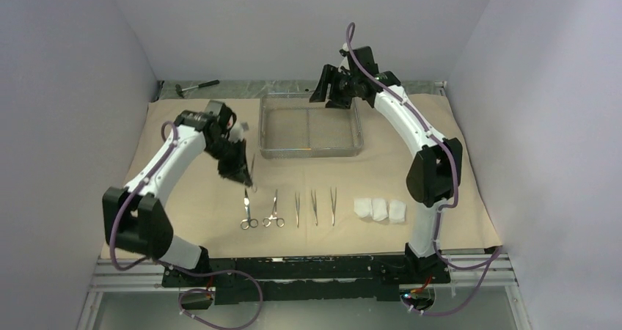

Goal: Open and lay out the surgical kit
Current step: Place the medical item in the surgical kit.

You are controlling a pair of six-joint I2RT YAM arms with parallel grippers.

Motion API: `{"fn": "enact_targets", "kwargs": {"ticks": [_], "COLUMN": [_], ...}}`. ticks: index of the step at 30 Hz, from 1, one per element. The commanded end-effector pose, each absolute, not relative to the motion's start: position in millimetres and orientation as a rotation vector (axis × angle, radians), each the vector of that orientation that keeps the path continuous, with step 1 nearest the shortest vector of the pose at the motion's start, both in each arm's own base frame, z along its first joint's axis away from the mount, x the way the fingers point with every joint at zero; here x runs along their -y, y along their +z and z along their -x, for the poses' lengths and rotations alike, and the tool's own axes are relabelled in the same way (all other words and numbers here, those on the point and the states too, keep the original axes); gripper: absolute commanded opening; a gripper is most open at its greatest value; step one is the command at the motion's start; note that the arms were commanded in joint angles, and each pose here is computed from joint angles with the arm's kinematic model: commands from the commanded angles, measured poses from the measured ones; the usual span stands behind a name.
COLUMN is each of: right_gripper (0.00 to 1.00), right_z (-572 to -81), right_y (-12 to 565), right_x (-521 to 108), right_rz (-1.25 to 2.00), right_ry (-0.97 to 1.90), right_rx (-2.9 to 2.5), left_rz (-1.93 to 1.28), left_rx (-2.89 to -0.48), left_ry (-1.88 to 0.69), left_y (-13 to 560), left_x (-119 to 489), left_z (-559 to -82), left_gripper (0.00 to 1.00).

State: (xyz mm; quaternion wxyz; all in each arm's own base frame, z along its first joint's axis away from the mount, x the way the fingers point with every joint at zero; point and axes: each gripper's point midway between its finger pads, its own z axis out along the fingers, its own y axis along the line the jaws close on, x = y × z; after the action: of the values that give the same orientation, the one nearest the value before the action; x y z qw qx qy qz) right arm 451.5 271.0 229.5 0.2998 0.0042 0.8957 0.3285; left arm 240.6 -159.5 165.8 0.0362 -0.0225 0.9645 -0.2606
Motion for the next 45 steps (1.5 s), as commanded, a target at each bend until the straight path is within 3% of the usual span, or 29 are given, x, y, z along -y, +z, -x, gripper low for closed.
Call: {"fn": "enact_targets", "kwargs": {"ticks": [1,12,29,30,36,39,45], "right_gripper": [0.65,0.64,0.64,0.64,0.64,0.64,0.64], "right_z": [-443.1,-435.2,-449.5,-450.3,-454.9,-456.7,-458.2], "right_y": [230.6,232.4,221.9,221.1,218.7,219.5,222.8], "right_x": [-273.0,-264.4,-258.2,-258.6,-257.8,-255.8,-250.5], "right_rz": [-0.032,-0.035,-0.053,-0.054,-0.051,-0.05,-0.045], "right_ry": [0.91,0.872,0.862,0.864,0.878,0.882,0.883], "right_rx": [-2.377,-2.382,-2.401,-2.404,-2.408,-2.408,-2.403], "left_rz": [0.173,0.345,0.357,0.36,0.386,0.395,0.415], "left_rx": [-3.196,-3.353,-3.386,-3.394,-3.408,-3.397,-3.33], "left_ry": [-0.457,-0.207,-0.104,-0.081,0.084,0.141,0.256], "left_y": [137.9,67.6,48.5,47.8,50.0,52.7,62.6], "left_x": [111.0,87.9,81.4,79.2,64.3,59.2,48.2], "left_z": [-167.5,-147.5,-172.1,-171.5,-170.8,-172.4,-186.0], "left_gripper": [0.0,0.0,0.01,0.03,0.45,0.52,0.58]}}
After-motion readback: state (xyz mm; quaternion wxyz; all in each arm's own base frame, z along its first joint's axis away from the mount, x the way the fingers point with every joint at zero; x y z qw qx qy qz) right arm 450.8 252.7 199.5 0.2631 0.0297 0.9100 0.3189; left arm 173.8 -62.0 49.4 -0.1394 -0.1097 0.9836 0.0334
